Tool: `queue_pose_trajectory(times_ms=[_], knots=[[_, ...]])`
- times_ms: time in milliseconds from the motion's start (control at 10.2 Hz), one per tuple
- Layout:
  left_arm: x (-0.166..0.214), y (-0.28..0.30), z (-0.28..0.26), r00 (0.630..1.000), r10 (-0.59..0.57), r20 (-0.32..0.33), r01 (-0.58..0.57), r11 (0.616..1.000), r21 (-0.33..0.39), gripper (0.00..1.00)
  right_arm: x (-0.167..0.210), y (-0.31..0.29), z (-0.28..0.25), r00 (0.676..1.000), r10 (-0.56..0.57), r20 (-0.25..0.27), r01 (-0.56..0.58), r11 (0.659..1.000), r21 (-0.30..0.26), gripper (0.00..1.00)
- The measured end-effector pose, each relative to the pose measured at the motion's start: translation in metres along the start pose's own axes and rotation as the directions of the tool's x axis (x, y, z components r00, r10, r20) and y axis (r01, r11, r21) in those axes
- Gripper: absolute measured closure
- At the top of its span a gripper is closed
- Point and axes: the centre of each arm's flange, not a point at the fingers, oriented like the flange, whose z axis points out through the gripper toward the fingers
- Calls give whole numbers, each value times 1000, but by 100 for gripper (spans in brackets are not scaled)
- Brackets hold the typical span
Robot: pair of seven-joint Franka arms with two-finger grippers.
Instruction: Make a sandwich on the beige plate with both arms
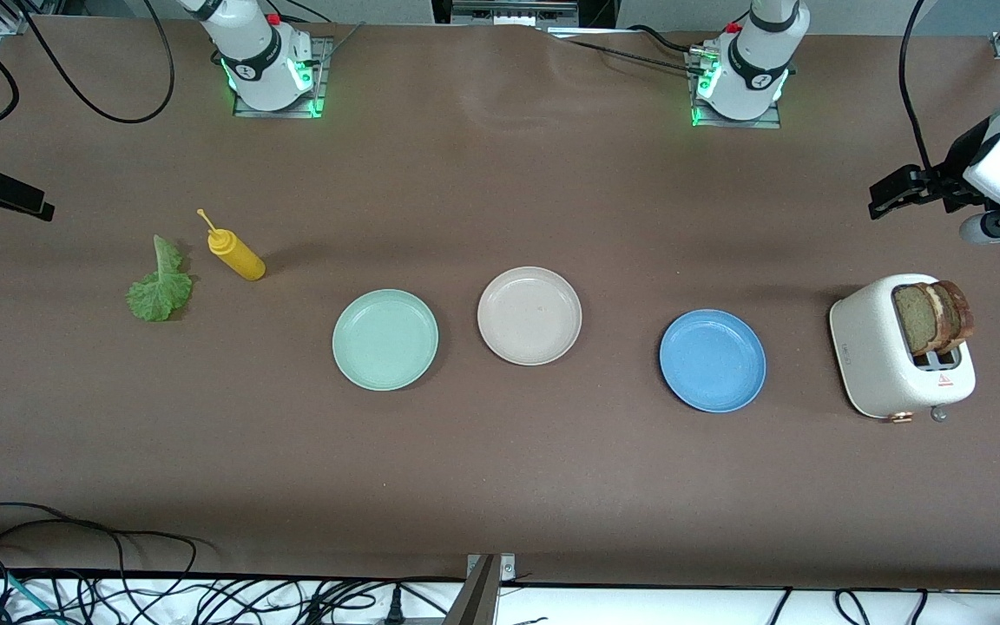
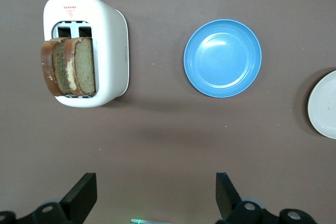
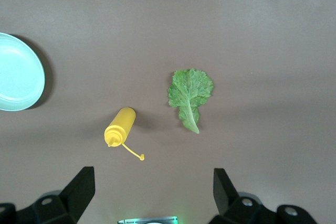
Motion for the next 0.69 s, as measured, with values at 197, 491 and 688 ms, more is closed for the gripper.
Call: queue_pose_trajectory(times_ms=[197, 491, 688], knots=[[5, -1, 8, 1000, -2, 15, 2, 1000, 0, 0, 0, 0, 0, 1000, 0, 0, 0, 1000, 0, 0], [29, -52, 46, 992, -87, 90, 88, 996, -8, 0, 0, 0, 1, 1000, 1, 1, -1, 1000, 0, 0], [41, -117, 75, 984, -113, 137, 118, 993, -30, 0, 0, 1, 1, 1000, 1, 1, -1, 1000, 0, 0]])
